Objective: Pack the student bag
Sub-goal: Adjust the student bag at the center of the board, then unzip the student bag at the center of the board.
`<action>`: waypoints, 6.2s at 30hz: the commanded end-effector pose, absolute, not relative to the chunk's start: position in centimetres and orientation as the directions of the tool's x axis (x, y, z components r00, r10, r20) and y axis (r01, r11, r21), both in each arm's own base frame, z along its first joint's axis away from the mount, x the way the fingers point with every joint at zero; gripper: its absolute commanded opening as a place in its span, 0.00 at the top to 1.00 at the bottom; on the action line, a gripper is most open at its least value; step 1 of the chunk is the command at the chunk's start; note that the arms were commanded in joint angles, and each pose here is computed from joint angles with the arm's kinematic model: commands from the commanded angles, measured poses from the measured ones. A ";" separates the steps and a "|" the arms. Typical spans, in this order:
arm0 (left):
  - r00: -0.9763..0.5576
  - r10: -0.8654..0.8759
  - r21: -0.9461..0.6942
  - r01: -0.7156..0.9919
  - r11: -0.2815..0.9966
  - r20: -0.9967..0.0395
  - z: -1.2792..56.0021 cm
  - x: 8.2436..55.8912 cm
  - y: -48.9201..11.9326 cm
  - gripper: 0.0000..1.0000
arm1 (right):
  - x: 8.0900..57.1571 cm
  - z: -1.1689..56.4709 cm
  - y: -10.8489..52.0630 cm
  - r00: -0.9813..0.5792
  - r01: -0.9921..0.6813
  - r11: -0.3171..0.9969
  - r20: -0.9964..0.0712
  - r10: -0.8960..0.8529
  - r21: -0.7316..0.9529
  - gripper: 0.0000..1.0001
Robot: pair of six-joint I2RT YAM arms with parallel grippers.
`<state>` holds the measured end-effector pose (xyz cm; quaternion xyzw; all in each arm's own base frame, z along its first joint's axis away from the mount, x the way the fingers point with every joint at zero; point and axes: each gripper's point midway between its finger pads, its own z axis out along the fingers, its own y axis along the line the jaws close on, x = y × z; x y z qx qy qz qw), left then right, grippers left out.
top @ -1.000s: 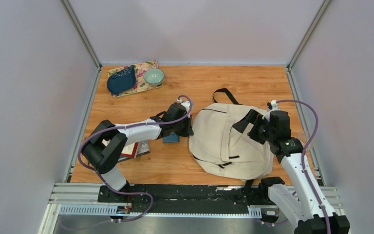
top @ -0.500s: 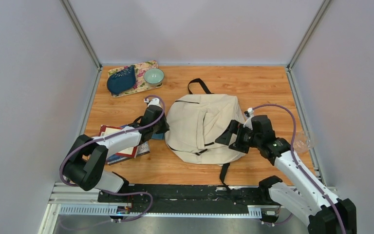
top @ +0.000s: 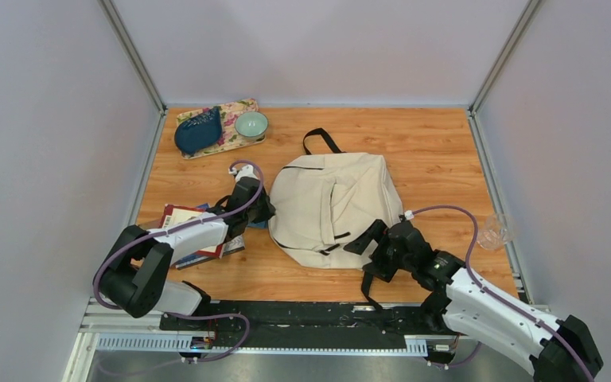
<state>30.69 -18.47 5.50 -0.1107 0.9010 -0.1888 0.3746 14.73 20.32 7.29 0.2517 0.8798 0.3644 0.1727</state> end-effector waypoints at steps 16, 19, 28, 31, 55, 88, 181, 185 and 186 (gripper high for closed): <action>-0.684 -0.376 -0.451 -0.076 0.889 -0.625 5.7 30.4 -18.4 1.00 | 15.7 3.8 18.4 -0.491 0.614 0.415 -0.087 0.867 0.672 0.01; -0.691 -0.367 -0.442 -0.075 0.894 -0.623 5.4 30.3 -18.3 1.00 | 15.7 3.3 17.6 -0.456 0.623 0.393 -0.095 0.885 0.676 0.01; -0.738 -0.313 -0.501 0.039 0.865 -0.597 4.9 29.0 -20.3 1.00 | 19.2 3.8 13.7 -0.243 0.510 0.318 -0.221 0.944 0.799 0.01; -0.765 -0.250 -0.518 0.124 0.847 -0.593 4.8 28.4 -21.5 1.00 | 20.3 5.5 12.6 -0.188 0.430 0.350 -0.297 0.936 0.832 0.01; -0.841 0.120 -0.624 0.479 0.618 -0.527 3.9 23.0 -26.3 1.00 | 27.2 7.1 17.1 -0.476 0.218 0.512 -0.368 0.799 0.831 0.15; -0.506 0.099 -0.288 0.630 0.721 -0.857 15.9 24.7 -29.5 0.21 | 26.1 10.5 18.0 -0.389 0.227 0.471 -0.364 0.846 0.852 1.00; -0.557 0.245 -0.483 0.822 0.303 -0.794 12.3 19.5 -43.2 1.00 | 24.4 12.3 16.9 -0.388 0.132 0.503 -0.422 0.819 0.854 1.00; -0.538 0.248 -0.451 0.828 0.334 -0.805 12.2 19.3 -41.8 1.00 | 24.7 12.2 15.5 -0.346 0.161 0.527 -0.453 0.822 0.834 1.00; -0.539 0.249 -0.447 0.826 0.343 -0.805 12.2 19.3 -41.5 1.00 | 24.9 12.2 15.1 -0.335 0.171 0.530 -0.456 0.824 0.831 1.00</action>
